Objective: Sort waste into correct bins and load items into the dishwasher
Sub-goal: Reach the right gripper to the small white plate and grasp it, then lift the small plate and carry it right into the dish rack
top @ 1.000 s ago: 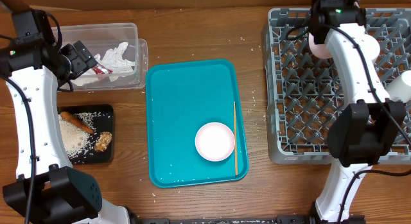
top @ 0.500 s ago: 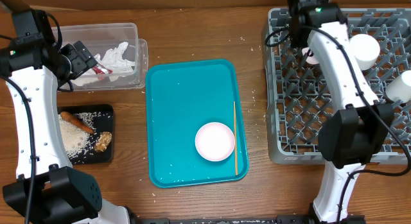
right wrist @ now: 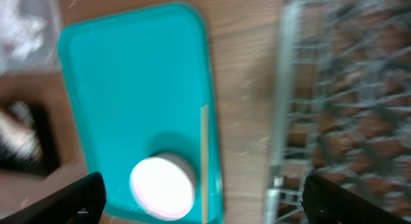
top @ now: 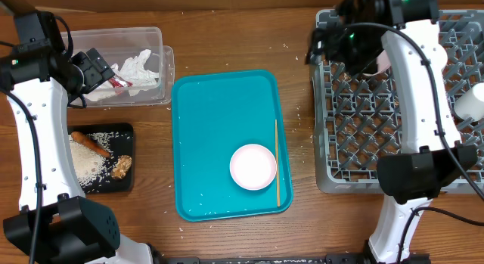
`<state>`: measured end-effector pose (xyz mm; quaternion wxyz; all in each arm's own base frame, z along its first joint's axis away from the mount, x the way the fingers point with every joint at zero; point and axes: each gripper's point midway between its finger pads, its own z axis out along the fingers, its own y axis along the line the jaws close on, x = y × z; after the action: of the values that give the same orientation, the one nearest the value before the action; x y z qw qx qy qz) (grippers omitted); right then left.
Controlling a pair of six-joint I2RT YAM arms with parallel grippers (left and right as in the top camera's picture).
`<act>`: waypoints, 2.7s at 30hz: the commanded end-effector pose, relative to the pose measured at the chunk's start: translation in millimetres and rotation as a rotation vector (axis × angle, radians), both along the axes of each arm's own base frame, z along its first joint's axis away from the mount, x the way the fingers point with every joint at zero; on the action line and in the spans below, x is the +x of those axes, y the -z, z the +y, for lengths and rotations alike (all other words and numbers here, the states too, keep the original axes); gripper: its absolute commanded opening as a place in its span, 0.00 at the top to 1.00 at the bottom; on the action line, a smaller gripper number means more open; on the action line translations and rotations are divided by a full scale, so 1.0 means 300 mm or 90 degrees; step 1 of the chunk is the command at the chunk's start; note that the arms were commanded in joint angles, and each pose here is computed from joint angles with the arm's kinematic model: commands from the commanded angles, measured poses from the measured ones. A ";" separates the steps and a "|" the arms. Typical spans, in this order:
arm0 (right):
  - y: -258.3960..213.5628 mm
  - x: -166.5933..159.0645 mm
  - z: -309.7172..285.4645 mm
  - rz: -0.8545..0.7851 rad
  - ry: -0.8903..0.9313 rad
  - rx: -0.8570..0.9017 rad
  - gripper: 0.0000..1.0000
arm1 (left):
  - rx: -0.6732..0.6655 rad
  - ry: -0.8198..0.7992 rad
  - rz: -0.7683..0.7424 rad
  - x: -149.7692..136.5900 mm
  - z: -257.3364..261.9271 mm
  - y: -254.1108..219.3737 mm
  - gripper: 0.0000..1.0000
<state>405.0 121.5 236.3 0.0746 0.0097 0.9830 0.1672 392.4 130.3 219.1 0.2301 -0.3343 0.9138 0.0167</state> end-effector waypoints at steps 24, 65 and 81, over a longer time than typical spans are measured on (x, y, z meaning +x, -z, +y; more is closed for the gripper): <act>0.542 -0.607 0.640 0.163 -0.384 -0.118 0.10 | -0.007 -0.011 0.002 0.000 0.004 0.011 0.00; 0.606 -0.644 0.640 0.168 -0.341 -0.154 0.96 | -0.007 -0.011 0.002 0.000 0.004 0.011 0.00; 0.185 -0.396 0.583 0.044 -0.249 -0.133 0.96 | -0.007 -0.011 0.002 0.000 0.004 0.011 0.00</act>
<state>245.0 320.3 151.4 -0.0497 -0.2227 0.9699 0.0845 392.4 130.3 219.1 0.2301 -0.3343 0.9138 0.0167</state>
